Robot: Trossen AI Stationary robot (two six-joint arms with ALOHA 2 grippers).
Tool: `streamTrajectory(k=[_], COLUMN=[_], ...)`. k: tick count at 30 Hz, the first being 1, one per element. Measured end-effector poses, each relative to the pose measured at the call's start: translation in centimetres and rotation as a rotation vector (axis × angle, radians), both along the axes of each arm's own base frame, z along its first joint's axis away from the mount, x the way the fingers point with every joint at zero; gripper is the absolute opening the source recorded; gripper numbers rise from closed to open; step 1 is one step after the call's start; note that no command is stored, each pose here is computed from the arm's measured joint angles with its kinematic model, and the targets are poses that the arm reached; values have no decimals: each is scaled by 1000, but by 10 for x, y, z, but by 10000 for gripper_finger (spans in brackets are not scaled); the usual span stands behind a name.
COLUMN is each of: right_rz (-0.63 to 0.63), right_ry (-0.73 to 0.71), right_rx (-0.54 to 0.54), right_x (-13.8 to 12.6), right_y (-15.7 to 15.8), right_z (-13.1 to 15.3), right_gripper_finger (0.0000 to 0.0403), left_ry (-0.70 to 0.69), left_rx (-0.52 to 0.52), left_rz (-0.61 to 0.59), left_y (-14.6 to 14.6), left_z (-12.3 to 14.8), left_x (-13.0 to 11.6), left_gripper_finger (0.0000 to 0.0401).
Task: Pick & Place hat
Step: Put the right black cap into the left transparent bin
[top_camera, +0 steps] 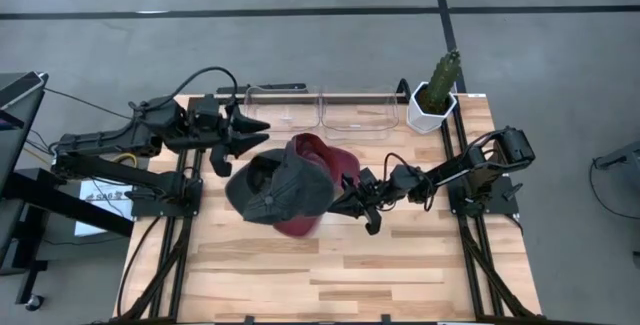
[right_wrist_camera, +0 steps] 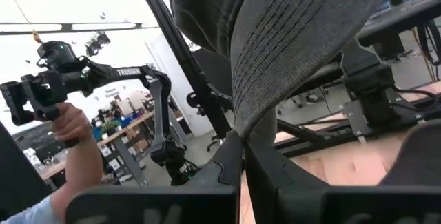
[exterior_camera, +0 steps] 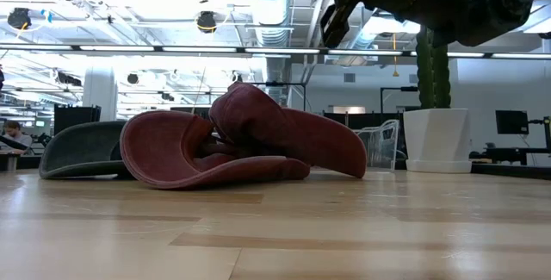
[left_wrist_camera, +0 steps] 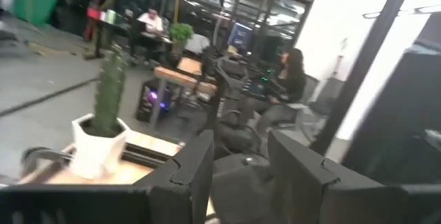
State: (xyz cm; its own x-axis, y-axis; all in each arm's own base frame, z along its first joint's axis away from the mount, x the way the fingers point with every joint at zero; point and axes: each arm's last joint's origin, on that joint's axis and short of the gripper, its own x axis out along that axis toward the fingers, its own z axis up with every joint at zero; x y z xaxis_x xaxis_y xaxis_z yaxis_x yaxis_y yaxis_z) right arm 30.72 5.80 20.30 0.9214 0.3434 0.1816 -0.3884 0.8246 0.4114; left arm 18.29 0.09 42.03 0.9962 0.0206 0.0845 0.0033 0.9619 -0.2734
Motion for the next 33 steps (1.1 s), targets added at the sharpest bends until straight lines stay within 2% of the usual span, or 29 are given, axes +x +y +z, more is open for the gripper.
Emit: streamTrajectory(k=[6, 17, 21, 28, 33], right_rz=[-1, -3, -3, -4, -4], right_ry=[41, 51, 57, 68, 68], right_rx=[-12, -31, -32, -41, -41], right_x=[1, 1, 1, 1, 1], right_y=[0, 0, 0, 0, 0], right_z=[-4, -6, -6, -8, -8], right_gripper_finger=[0, 0, 0, 0, 0], left_ry=[40, 235, 239, 256, 281], left_rx=[-61, -152, -176, -211, -211], left_rz=[-106, -168, -188, -341, -391], left_y=[-3, -5, -6, -13, -19], left_z=[-4, -22, -22, -22, -23], left_x=[0, -2, -2, -3, -4], left_gripper_finger=[136, 136, 136, 136, 136])
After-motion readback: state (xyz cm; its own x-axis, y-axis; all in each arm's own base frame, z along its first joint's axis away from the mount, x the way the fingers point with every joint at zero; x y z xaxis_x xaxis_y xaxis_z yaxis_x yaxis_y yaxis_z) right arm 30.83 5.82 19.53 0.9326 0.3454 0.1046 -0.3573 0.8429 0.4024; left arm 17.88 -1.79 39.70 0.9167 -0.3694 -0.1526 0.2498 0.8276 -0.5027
